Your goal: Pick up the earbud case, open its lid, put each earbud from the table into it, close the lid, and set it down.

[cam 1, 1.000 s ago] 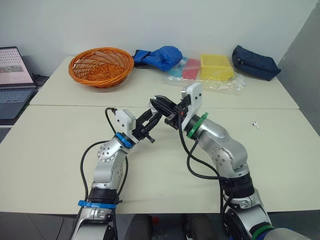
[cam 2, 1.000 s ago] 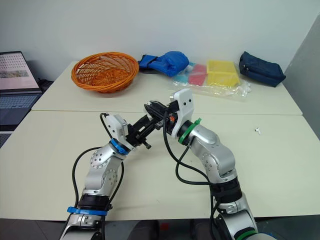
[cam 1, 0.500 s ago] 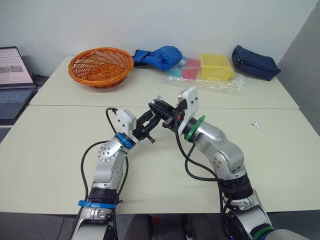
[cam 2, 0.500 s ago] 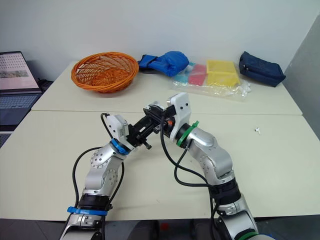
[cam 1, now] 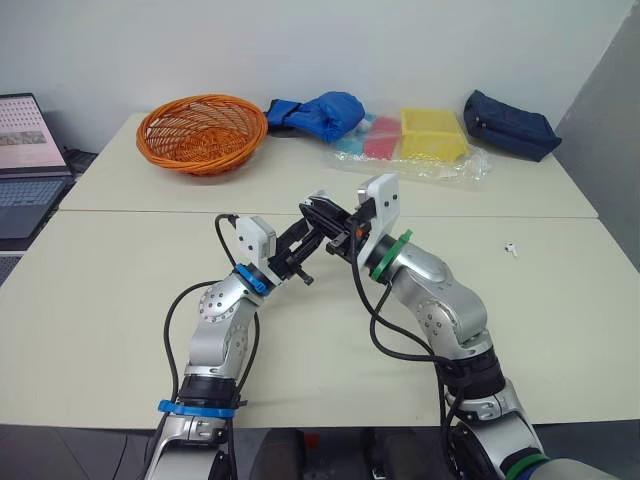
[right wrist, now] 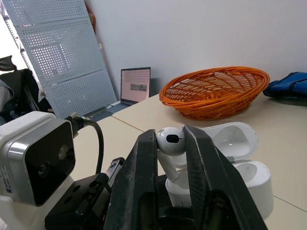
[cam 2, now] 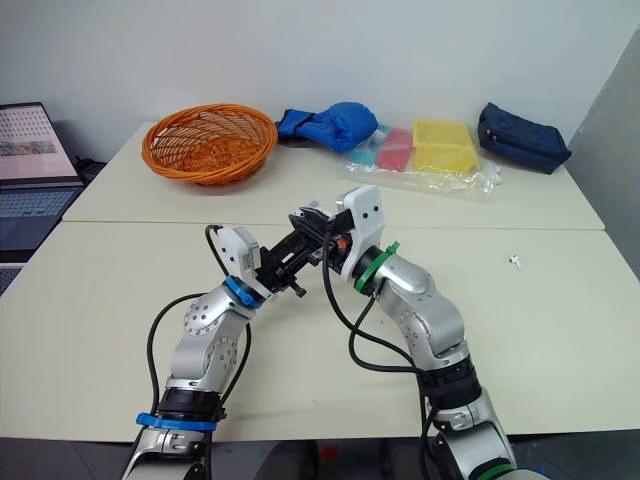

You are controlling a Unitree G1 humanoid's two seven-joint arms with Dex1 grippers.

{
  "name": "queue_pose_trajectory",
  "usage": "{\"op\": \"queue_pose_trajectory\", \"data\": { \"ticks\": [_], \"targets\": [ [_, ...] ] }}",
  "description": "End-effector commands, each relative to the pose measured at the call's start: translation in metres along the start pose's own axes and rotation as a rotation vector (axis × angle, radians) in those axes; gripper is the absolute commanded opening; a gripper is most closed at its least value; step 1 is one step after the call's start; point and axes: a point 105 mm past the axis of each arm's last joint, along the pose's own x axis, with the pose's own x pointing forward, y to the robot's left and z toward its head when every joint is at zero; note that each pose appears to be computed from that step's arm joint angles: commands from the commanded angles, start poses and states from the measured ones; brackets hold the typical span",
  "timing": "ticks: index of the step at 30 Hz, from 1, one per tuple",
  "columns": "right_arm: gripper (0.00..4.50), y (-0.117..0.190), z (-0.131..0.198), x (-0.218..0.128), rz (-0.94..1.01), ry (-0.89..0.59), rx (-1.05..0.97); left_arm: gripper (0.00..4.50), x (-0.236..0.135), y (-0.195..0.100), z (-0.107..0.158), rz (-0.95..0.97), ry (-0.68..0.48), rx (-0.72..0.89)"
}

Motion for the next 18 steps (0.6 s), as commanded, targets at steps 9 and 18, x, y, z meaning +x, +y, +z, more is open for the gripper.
{"op": "queue_pose_trajectory", "data": {
  "ticks": [9,18],
  "targets": [
    [0.41,-0.01,0.0,-0.004,-0.046,0.002,-0.004,0.73,0.006,-0.005,0.024,-0.03,-0.089,0.047],
    [1.11,-0.007,-0.013,-0.008,-0.044,0.041,-0.007,0.73,0.005,-0.004,0.023,-0.037,-0.09,0.048]
  ]
}}
